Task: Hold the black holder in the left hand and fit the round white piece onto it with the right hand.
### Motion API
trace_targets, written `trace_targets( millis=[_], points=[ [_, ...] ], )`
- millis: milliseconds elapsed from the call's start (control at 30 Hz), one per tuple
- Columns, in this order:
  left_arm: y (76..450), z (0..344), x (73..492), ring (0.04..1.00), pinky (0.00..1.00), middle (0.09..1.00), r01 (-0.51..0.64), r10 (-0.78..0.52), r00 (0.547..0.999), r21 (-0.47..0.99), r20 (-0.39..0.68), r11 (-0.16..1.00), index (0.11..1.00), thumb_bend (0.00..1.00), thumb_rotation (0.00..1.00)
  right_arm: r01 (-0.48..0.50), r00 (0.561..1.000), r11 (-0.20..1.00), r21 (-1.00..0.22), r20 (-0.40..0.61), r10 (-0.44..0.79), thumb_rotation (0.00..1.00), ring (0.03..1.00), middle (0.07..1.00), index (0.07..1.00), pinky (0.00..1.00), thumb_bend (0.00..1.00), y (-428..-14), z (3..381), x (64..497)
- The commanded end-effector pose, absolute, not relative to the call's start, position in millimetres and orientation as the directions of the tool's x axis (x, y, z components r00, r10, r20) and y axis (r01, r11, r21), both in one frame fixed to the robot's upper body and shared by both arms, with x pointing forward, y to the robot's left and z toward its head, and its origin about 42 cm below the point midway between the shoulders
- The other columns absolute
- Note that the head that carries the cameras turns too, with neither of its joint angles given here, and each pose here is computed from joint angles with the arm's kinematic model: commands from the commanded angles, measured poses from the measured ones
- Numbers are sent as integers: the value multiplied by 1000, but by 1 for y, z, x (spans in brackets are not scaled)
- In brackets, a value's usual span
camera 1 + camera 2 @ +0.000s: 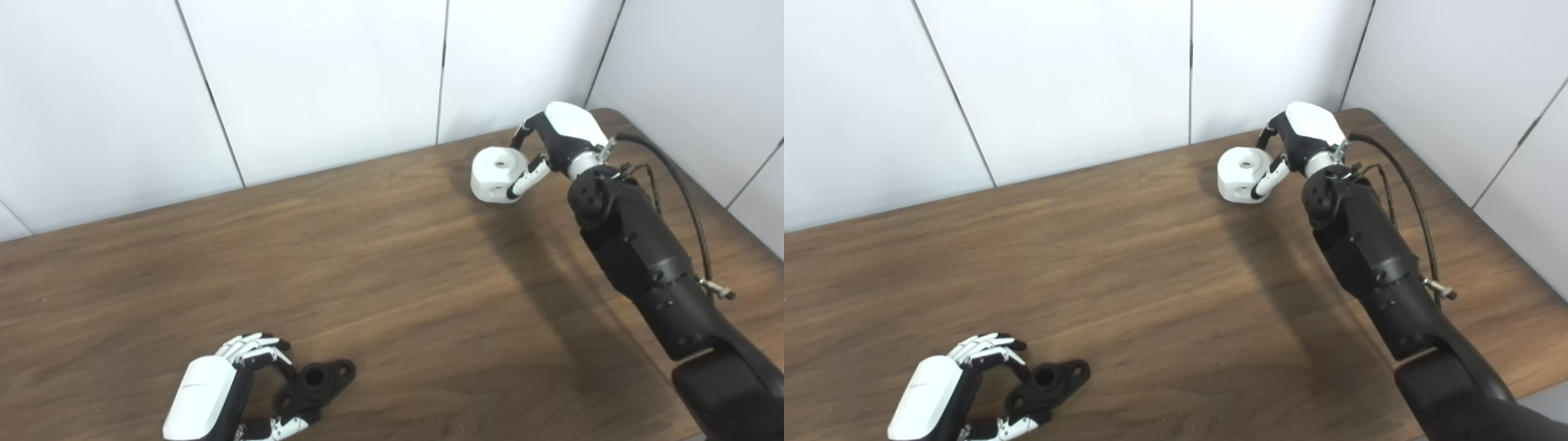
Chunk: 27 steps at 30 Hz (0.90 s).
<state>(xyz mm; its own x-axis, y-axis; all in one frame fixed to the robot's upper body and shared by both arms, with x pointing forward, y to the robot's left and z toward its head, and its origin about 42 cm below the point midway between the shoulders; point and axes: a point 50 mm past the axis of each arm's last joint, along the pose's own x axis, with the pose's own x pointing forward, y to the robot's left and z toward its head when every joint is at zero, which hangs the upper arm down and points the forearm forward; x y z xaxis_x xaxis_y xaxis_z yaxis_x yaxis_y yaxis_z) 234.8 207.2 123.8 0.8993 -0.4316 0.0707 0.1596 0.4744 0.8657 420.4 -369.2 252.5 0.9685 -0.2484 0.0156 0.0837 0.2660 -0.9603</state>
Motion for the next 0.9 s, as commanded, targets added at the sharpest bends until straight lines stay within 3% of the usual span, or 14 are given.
trace_targets(
  millis=[0,400,633,867],
  points=[
    [208,121,232,810,837,736,172,-427,903,877,42,448,485,519,43,171,967,225,-959,119,-227,137,928,779,482,1000,525,-372,289,420],
    [204,119,232,809,843,738,172,-433,900,878,44,447,485,519,43,171,982,267,-948,142,-124,138,918,780,483,1000,525,-345,315,403],
    [197,119,231,814,852,742,169,-434,900,878,48,448,485,519,44,95,995,309,-946,99,-5,136,905,771,482,1000,525,-315,340,387],
    [188,115,229,823,855,747,165,-437,898,885,48,436,486,520,45,28,993,277,-961,58,103,140,883,752,482,1000,525,-291,353,373]
  ],
)
